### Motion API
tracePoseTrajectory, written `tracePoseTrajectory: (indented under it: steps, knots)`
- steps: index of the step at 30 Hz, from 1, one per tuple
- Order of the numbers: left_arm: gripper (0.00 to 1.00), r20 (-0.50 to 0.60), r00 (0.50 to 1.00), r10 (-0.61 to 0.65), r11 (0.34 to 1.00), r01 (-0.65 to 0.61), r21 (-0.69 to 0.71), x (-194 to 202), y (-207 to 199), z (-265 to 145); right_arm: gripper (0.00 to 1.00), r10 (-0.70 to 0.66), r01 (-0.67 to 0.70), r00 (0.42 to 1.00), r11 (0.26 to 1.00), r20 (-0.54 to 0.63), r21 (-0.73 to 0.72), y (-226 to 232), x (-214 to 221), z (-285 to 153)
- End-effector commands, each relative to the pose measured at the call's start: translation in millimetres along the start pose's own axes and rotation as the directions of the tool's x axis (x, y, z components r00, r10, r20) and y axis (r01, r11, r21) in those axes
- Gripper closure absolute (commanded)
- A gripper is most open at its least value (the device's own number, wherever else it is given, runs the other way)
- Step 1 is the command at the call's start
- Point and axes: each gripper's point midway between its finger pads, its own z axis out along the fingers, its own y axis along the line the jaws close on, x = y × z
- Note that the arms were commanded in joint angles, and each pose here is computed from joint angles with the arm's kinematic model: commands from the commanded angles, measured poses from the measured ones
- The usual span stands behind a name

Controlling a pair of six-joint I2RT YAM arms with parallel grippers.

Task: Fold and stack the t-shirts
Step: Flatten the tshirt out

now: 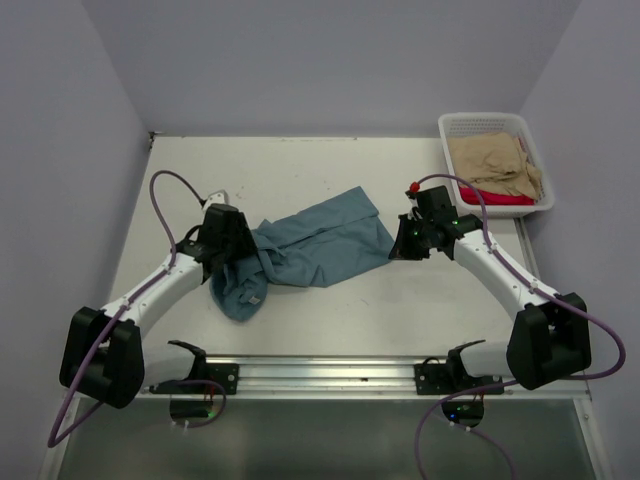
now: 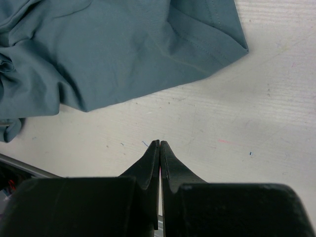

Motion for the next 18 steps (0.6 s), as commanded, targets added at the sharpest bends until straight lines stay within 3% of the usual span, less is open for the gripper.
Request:
tracePoseTrajectory:
  steps: [1,8,18]
  knots:
    - [0.39,0.054,0.999,-0.003,0.999,0.001,0.032,-13.4,-6.8,-1.8,1.00,-0.011,0.011,1.000,1.000,0.018,-0.007,2.4,-5.4,2.3]
    - [0.59,0.073,0.997,0.013,0.998,-0.018,0.064,-15.7,-11.0,-2.9,1.00,-0.009,0.009,1.000,1.000,0.016,-0.011,3.3,-5.9,3.6]
    - [0.65,0.098,0.995,0.027,0.999,-0.030,0.026,-17.6,-3.8,4.9,1.00,-0.014,0.014,1.000,1.000,0.017,-0.010,2.6,-5.3,3.4]
